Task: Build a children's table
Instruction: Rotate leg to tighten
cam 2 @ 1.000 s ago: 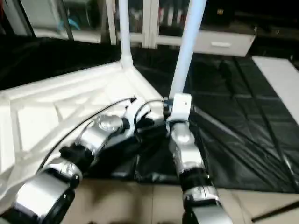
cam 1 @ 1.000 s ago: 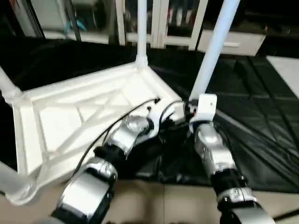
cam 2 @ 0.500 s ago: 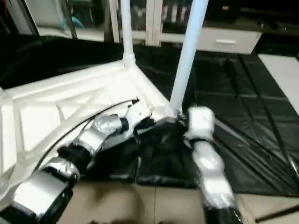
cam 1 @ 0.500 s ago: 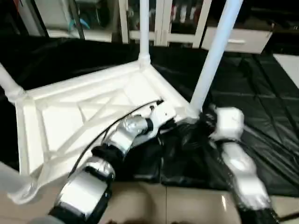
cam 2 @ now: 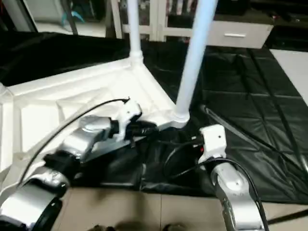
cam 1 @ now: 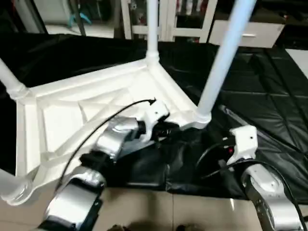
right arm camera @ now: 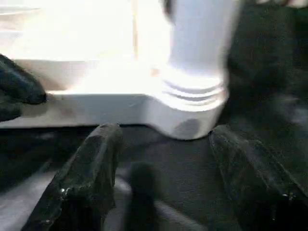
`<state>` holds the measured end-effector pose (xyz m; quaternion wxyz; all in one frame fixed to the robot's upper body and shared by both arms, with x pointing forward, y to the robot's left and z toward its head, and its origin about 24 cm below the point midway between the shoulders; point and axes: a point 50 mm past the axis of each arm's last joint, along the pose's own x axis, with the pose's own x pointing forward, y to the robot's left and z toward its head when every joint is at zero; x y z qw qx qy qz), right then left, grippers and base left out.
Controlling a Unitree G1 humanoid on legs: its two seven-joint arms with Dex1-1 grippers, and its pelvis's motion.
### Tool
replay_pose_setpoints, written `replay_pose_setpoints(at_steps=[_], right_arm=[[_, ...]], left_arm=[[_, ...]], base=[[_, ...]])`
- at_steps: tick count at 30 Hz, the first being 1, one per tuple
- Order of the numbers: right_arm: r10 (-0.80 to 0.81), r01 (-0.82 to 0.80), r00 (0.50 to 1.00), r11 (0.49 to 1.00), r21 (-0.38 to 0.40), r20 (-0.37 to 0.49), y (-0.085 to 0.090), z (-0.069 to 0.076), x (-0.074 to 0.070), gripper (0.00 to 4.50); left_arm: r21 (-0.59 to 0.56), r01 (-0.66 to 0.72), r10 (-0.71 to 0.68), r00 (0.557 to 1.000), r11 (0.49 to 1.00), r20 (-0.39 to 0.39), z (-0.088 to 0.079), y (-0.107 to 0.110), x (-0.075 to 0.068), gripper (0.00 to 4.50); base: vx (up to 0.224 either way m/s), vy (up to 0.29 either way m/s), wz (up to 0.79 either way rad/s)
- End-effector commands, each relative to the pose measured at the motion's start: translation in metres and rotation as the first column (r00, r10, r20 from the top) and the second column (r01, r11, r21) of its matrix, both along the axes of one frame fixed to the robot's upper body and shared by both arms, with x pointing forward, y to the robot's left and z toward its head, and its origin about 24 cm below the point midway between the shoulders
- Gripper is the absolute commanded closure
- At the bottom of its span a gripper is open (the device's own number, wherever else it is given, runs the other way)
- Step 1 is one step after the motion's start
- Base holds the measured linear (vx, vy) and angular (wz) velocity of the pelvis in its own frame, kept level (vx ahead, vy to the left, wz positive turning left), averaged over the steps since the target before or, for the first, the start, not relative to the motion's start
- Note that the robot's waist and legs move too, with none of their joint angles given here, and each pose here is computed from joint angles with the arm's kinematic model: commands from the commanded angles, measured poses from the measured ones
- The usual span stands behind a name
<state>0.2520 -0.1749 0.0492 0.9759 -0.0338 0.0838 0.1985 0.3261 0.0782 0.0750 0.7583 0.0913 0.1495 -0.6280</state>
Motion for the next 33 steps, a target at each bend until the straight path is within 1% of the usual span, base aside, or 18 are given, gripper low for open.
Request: replay_pose_setpoints(at_steps=[1, 2, 4, 6, 8, 10, 13, 14, 15, 16, 17, 19, 20, 24, 26, 28, 32, 33], right_arm=[[0.057, -0.057, 0.998, 0.998, 0.001, 0.002, 0.001, 0.007, -0.001, 1.31], [0.109, -0.109, 0.994, 0.994, -0.009, -0.012, 0.002, 0.009, -0.001, 1.31], [0.126, -0.126, 0.992, 0.992, -0.014, -0.019, 0.002, 0.010, -0.001, 1.31], [0.146, -0.147, 0.989, 0.989, -0.023, -0.028, 0.003, 0.010, -0.002, 1.31], [0.158, -0.159, 0.987, 0.987, -0.023, -0.032, 0.004, 0.010, -0.002, 1.31], [0.172, -0.173, 0.984, 0.985, -0.024, -0.040, 0.007, 0.010, -0.003, 1.31], [0.176, -0.178, 0.983, 0.984, -0.028, -0.041, 0.008, 0.009, -0.003, 1.31], [0.179, -0.181, 0.983, 0.983, -0.029, -0.043, 0.009, 0.009, -0.003, 1.31], [0.180, -0.181, 0.983, 0.983, -0.029, -0.042, 0.010, 0.009, -0.003, 1.31], [0.180, -0.181, 0.983, 0.983, -0.029, -0.042, 0.010, 0.009, -0.003, 1.31], [0.177, -0.179, 0.983, 0.984, -0.027, -0.041, 0.011, 0.009, -0.003, 1.31], [0.177, -0.179, 0.983, 0.984, -0.027, -0.041, 0.011, 0.009, -0.003, 1.31], [0.173, -0.174, 0.984, 0.984, -0.025, -0.040, 0.011, 0.010, -0.003, 1.31], [0.158, -0.159, 0.987, 0.987, -0.027, -0.037, 0.010, 0.011, -0.004, 1.31], [0.155, -0.156, 0.987, 0.987, -0.028, -0.036, 0.010, 0.010, -0.004, 1.31], [0.148, -0.149, 0.988, 0.988, -0.028, -0.036, 0.009, 0.010, -0.004, 1.31], [0.145, -0.146, 0.989, 0.989, -0.030, -0.036, 0.009, 0.010, -0.004, 1.31], [0.143, -0.144, 0.989, 0.989, -0.030, -0.037, 0.009, 0.010, -0.004, 1.31]], left_arm=[[0.003, 0.077, -0.077, 0.996, 0.997, -0.040, 0.007, 0.002, -0.008, 3.10], [0.065, 0.110, -0.107, 0.993, 0.992, -0.052, 0.008, 0.014, -0.015, 3.10], [0.095, 0.109, -0.105, 0.993, 0.990, -0.046, 0.009, 0.019, -0.016, 2.96], [0.129, 0.078, -0.075, 0.997, 0.989, -0.031, 0.011, 0.025, -0.016, 2.67], [0.167, 0.063, -0.059, 0.998, 0.984, -0.030, 0.012, 0.031, -0.017, 2.63], [0.278, 0.047, -0.044, 0.999, 0.959, -0.016, 0.008, 0.041, -0.019, 2.32], [0.337, 0.004, -0.013, 1.000, 0.942, 0.024, 0.004, 0.045, -0.015, 2.16], [0.371, -0.037, 0.016, 0.998, 0.928, 0.060, 0.003, 0.048, -0.012, 2.16], [0.404, -0.112, 0.065, 0.990, 0.908, 0.128, 0.002, 0.050, -0.005, 2.06], [0.404, -0.112, 0.065, 0.990, 0.908, 0.128, 0.002, 0.050, -0.005, 2.06], [0.424, -0.178, 0.102, 0.975, 0.888, 0.197, 0.002, 0.051, 0.003, 2.06], [0.424, -0.178, 0.102, 0.975, 0.888, 0.197, 0.002, 0.051, 0.003, 2.06], [0.434, -0.254, 0.135, 0.948, 0.864, 0.287, 0.005, 0.051, 0.012, 2.06], [0.461, -0.338, 0.132, 0.897, 0.821, 0.422, 0.008, 0.048, 0.024, 2.06], [0.471, -0.353, 0.121, 0.883, 0.809, 0.454, 0.007, 0.047, 0.027, 2.06], [0.468, -0.401, 0.114, 0.841, 0.787, 0.529, 0.002, 0.044, 0.034, 2.06], [0.452, -0.438, 0.118, 0.807, 0.777, 0.579, -0.003, 0.041, 0.038, 2.06], [0.436, -0.474, 0.128, 0.775, 0.765, 0.619, -0.007, 0.040, 0.041, 2.06]], base=[[0.000, 0.000, 0.00], [0.000, 0.000, 0.00], [0.000, 0.000, 0.00], [0.000, 0.000, 0.00], [0.000, 0.000, 0.00], [0.000, 0.000, 0.00], [0.000, 0.000, 0.00], [0.000, 0.000, 0.00], [0.000, 0.000, 0.00], [0.000, 0.000, 0.00], [0.000, 0.000, 0.00], [0.000, 0.000, 0.00], [0.000, 0.000, 0.00], [0.000, 0.000, 0.00], [0.000, 0.000, 0.00], [0.000, 0.000, 0.00], [0.000, 0.000, 0.00], [0.000, 0.000, 0.00]])
